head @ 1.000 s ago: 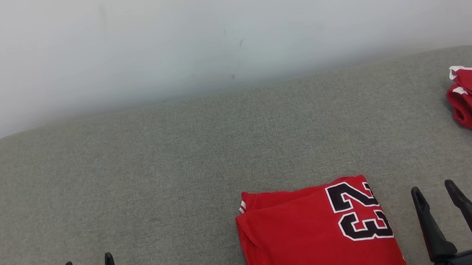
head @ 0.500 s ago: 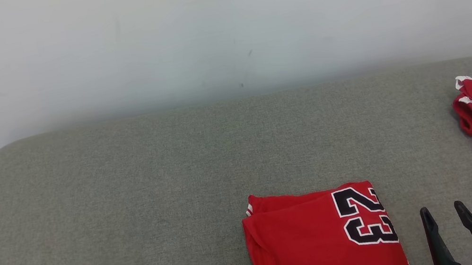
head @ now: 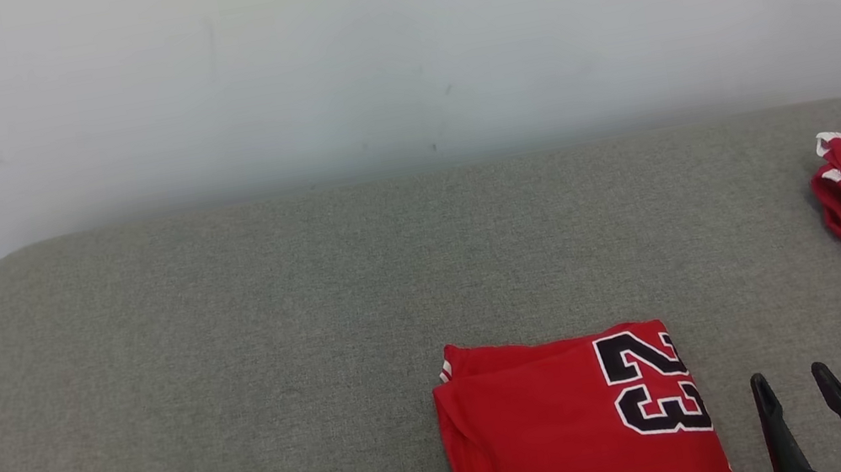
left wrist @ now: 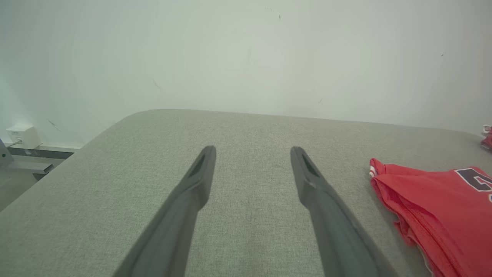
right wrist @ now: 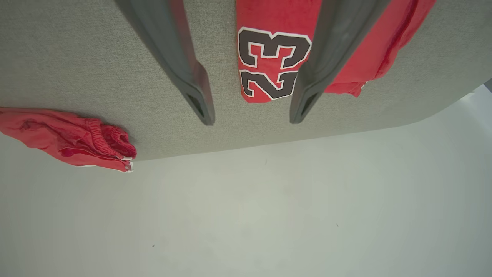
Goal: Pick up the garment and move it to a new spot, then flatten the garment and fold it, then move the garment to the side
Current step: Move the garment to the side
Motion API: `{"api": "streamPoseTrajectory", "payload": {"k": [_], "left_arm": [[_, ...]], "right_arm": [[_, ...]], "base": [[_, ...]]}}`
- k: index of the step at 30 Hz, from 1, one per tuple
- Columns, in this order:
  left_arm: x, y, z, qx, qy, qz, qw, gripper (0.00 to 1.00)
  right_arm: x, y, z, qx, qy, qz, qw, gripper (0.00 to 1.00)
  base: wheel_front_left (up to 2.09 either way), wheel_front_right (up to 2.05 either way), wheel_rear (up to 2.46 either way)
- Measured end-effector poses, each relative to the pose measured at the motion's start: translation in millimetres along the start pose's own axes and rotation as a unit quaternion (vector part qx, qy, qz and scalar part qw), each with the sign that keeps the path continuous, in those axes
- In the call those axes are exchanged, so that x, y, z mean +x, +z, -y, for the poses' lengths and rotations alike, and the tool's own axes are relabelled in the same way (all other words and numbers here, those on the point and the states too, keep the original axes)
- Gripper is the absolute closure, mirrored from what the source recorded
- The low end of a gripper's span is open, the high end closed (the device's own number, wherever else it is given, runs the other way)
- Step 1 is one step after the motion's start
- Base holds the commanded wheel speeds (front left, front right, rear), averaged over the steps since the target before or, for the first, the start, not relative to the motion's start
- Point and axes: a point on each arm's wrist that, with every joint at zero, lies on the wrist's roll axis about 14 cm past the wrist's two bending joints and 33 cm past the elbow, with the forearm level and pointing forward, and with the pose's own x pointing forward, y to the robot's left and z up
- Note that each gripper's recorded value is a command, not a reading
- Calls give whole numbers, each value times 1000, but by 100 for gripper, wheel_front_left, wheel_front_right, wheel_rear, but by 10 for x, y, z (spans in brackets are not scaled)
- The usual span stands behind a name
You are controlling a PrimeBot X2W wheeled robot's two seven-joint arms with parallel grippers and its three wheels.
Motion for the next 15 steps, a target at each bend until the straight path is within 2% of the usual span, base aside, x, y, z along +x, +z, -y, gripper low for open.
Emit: {"api": "streamPoseTrajectory", "payload": {"k": [9, 15], "left_arm": [[6, -30, -24, 2, 4, -5, 1000, 0], [31, -62, -26, 3, 6, -10, 1000, 0]], "right_arm": [[44, -51, 16, 0, -1, -8, 1000, 0], [281, -103, 15, -18, 12, -35, 999, 0]], "base": [[0, 0, 0], [0, 0, 0]]}}
